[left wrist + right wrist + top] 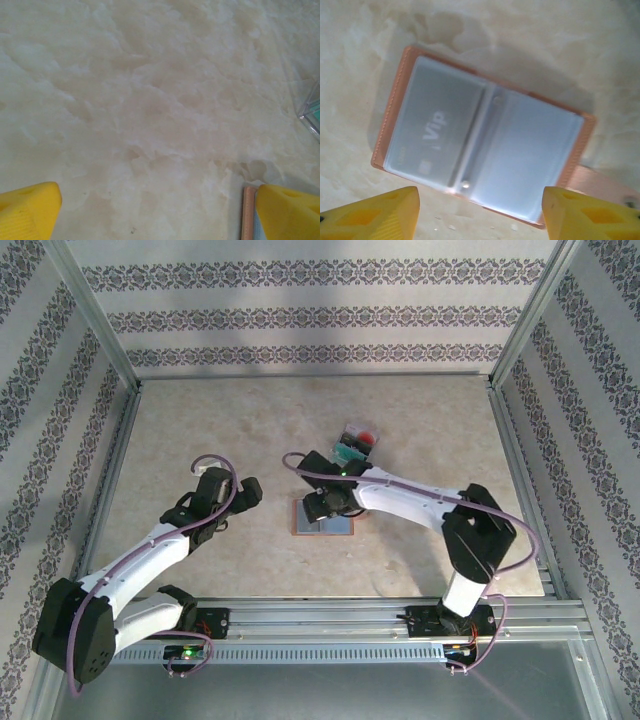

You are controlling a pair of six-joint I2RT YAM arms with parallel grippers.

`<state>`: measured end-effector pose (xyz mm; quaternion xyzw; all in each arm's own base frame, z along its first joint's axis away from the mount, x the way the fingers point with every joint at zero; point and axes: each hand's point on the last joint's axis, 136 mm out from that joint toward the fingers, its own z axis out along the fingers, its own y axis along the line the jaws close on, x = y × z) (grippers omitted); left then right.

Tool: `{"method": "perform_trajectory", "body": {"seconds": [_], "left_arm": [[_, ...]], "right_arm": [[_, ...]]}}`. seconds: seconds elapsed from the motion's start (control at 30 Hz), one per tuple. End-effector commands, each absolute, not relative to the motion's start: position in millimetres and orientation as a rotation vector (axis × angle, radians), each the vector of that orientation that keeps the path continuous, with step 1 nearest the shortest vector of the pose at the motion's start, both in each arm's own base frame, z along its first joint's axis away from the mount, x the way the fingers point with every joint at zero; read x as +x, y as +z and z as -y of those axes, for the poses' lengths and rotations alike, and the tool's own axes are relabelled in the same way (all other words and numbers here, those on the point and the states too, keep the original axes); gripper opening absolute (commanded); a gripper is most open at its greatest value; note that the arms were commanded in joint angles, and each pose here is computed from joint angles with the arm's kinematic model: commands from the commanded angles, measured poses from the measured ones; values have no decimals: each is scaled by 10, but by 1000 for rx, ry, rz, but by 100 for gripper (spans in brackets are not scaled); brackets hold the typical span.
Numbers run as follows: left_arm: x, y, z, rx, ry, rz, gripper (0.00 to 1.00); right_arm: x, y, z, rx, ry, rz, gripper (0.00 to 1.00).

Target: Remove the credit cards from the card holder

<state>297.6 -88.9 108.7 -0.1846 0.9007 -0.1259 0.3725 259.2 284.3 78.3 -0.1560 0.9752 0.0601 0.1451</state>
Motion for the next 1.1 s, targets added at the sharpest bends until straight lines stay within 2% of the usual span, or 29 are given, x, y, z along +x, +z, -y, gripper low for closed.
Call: {"method": "perform_trajectory", "body": {"seconds": [0.0,0.33,0.93,1.07], "left_arm": [[2975,1061,857,-520,-351,-2298,99],[2925,1005,796,-547,-355,-2298,99],[2894,984,771,-566,-359,-2304,99],[2899,989,775,-564,-361,-2302,99]], "right_arm": [[2612,700,-3029,-384,195,-2821,66],[2567,481,-3267,-432,209,-2855,68],[2554,198,-3240,-449,148,-2895,70],[2548,183,-3224,-455,143,-2897,68]]}}
